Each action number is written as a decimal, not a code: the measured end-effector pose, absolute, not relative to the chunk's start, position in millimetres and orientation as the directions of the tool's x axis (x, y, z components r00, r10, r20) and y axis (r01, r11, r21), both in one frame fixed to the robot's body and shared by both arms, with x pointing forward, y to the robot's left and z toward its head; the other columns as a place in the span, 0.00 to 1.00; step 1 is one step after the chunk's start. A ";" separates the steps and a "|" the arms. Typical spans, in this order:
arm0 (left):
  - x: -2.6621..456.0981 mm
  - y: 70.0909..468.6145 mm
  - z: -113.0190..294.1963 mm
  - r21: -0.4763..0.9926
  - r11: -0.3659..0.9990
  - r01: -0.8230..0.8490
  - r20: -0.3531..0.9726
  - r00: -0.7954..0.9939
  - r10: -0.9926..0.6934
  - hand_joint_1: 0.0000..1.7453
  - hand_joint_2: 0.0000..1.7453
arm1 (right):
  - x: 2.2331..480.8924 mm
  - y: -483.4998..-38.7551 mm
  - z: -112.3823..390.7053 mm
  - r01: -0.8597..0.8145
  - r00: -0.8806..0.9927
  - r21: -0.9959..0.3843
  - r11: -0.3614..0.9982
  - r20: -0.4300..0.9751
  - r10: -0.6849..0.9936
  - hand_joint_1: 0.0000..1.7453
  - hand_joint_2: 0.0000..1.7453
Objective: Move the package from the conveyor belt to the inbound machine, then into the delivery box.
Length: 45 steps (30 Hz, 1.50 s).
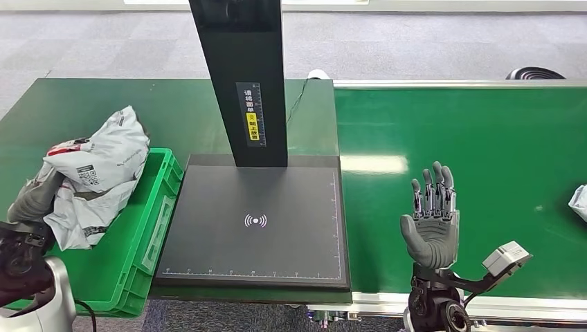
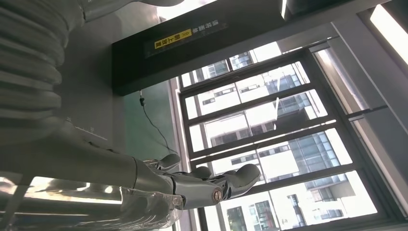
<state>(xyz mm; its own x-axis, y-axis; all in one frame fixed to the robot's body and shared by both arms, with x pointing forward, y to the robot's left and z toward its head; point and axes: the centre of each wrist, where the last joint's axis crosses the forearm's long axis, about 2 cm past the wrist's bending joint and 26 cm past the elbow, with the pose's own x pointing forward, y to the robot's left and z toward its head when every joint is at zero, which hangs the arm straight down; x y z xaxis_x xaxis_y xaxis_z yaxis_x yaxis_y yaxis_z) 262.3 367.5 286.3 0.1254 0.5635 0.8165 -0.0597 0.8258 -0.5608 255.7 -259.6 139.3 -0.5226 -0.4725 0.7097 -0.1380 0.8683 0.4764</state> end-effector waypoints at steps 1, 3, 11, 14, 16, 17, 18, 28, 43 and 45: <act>264.3 373.4 279.8 -0.566 0.819 -0.092 0.807 0.139 0.573 1.00 1.00 | 255.7 -259.5 139.3 -0.139 -0.522 0.476 0.868 0.710 -0.473 0.00 1.00; 268.3 384.4 266.5 -0.569 0.807 -0.159 0.790 0.167 0.590 1.00 1.00 | 255.8 -259.5 139.4 -0.140 -0.521 0.475 0.869 0.711 -0.472 0.00 1.00; 283.2 407.8 216.0 -0.520 0.777 -0.354 0.722 0.305 0.621 1.00 1.00 | 256.0 -257.9 139.7 -0.139 -0.518 0.472 0.870 0.714 -0.471 0.00 1.00; 285.3 410.0 207.5 -0.498 0.773 -0.392 0.709 0.328 0.624 0.70 1.00 | 255.9 -257.3 139.7 -0.139 -0.517 0.473 0.870 0.715 -0.471 0.00 1.00; 285.9 410.5 205.5 -0.485 0.773 -0.409 0.709 0.334 0.622 0.20 1.00 | 255.9 -257.1 139.7 -0.139 -0.517 0.473 0.870 0.715 -0.471 0.00 1.00; 286.1 410.4 205.2 -0.478 0.774 -0.416 0.710 0.336 0.619 0.00 1.00 | 255.9 -256.9 139.7 -0.139 -0.517 0.473 0.870 0.715 -0.471 0.00 1.00; 286.5 409.9 205.4 -0.470 0.776 -0.421 0.713 0.337 0.615 0.00 1.00 | 255.8 -256.8 139.7 -0.139 -0.517 0.473 0.870 0.715 -0.471 0.00 1.00; 279.0 388.9 226.7 -0.424 0.818 -0.390 0.778 0.305 0.549 0.00 1.00 | 254.8 -256.7 138.7 -0.134 -0.514 0.472 0.871 0.719 -0.468 0.00 1.00; 186.8 300.8 335.2 -0.559 0.826 -0.073 0.829 -0.084 0.553 0.00 1.00 | 253.0 -258.1 136.5 -0.097 -0.502 0.483 0.870 0.731 -0.462 0.00 1.00; 181.6 296.1 337.8 -0.575 0.818 0.014 0.815 -0.082 0.574 0.00 1.00 | 253.1 -258.7 136.5 -0.096 -0.500 0.482 0.871 0.733 -0.461 0.00 1.00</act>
<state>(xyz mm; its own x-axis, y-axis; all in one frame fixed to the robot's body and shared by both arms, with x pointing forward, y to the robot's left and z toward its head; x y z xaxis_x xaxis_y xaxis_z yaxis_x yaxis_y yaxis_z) 181.6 296.1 337.8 -0.0823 0.5738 0.8149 0.0145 0.8182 -0.5747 253.1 -258.7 136.5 -0.5001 -0.4608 0.7332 -0.0958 0.8709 0.4820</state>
